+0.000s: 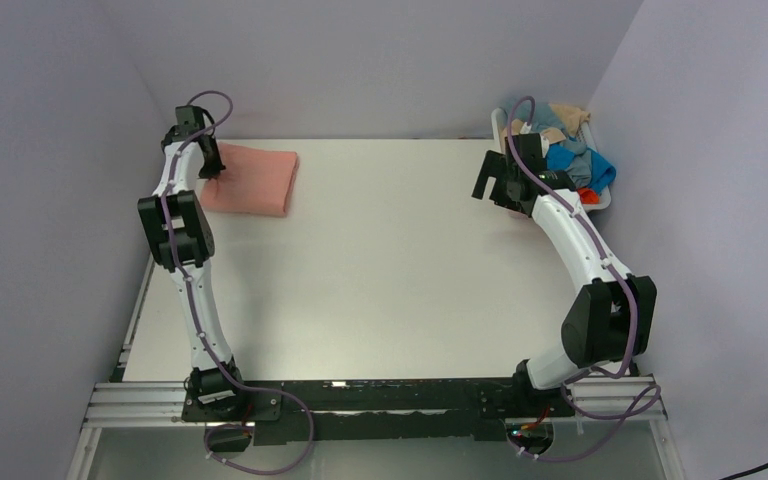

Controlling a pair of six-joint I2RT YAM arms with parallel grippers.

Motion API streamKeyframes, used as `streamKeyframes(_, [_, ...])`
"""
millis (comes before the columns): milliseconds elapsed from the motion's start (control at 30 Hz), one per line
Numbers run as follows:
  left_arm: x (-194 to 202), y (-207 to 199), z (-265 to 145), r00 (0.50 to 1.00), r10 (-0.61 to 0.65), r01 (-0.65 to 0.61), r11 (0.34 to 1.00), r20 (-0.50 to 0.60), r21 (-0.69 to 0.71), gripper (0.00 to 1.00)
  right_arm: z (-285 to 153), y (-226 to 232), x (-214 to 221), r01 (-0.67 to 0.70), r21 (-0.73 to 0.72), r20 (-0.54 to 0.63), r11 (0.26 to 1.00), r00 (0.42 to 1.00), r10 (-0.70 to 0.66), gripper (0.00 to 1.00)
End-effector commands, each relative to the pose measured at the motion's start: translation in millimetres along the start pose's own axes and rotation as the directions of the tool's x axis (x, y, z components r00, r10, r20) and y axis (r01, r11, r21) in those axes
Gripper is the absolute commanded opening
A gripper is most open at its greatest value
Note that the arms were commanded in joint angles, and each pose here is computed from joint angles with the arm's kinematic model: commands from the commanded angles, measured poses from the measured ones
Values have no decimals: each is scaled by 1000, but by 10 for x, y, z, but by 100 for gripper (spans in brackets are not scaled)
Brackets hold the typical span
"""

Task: Fold and stack the t-shirts
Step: Put the neatly folded tshirt into the corner of the board with the left arm, then reset both arms

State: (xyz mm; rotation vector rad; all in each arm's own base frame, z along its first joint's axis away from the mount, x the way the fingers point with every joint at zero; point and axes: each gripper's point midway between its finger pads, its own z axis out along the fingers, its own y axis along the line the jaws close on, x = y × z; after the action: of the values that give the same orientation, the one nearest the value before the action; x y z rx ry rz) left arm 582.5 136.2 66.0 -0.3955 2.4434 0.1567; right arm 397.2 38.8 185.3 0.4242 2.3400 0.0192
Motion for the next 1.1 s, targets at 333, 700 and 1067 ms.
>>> streamKeyframes(333, [-569,571,-152,984,-34,53,993,175,-107,1,-165,-121,-222,-73,75,67,994,995,68,100])
streamKeyframes(700, [-877,523,-1336,945,-134,157,986,297,-57,99,-272,-212,-238,-121,56,160,991,981,111,100])
streamKeyframes(1067, [695,-625,-2684,899,-290,189,933,329,307,99,-357,49,218,-101,-252,203,963,967,155,100])
